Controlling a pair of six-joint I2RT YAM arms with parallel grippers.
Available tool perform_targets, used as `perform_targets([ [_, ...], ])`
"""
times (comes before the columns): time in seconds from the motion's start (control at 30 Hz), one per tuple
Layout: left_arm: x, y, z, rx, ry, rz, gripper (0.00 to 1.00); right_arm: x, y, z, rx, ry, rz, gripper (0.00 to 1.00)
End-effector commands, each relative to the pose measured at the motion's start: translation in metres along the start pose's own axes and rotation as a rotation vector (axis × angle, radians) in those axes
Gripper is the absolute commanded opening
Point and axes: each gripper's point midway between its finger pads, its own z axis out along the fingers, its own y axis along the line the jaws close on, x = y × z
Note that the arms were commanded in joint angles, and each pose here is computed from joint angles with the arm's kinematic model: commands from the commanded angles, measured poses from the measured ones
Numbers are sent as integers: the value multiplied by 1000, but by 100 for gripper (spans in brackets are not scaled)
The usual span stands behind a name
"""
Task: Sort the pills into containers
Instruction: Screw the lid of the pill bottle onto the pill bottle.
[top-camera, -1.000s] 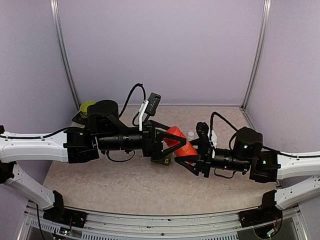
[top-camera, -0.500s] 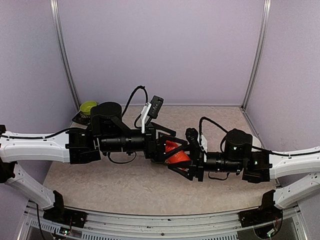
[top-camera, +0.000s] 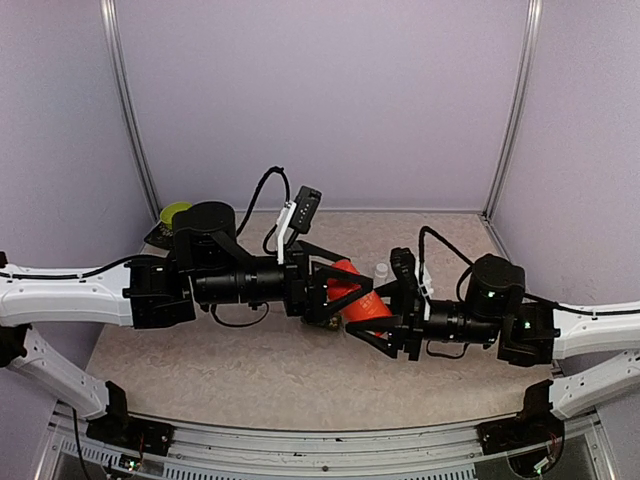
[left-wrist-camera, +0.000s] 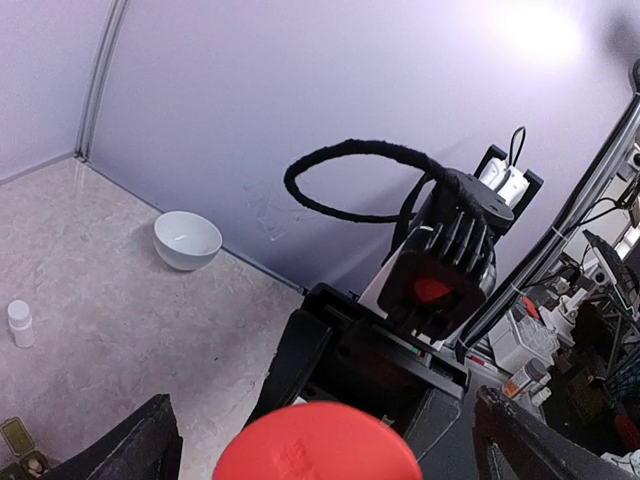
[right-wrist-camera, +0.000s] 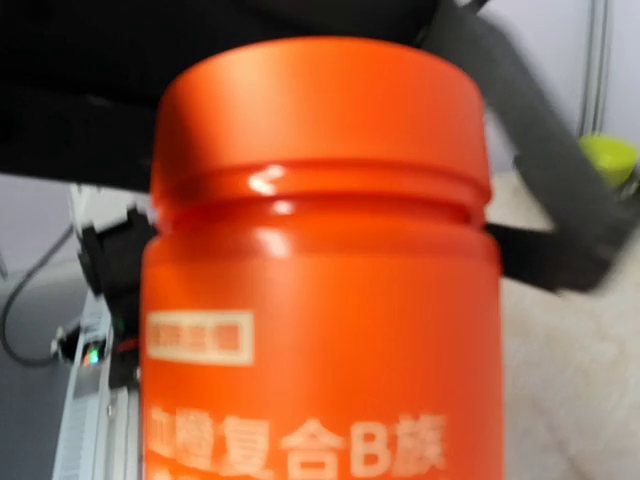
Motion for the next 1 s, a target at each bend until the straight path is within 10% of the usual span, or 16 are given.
perform_targets([
  [0.0,-34,-4,-19,-20,-95,37,99,-17,-5,-18,54,-59,-24,0],
  [0.97,-21,-15,-7,62,-55,17,99,-17,-22,-17,153,-41,-49,0],
])
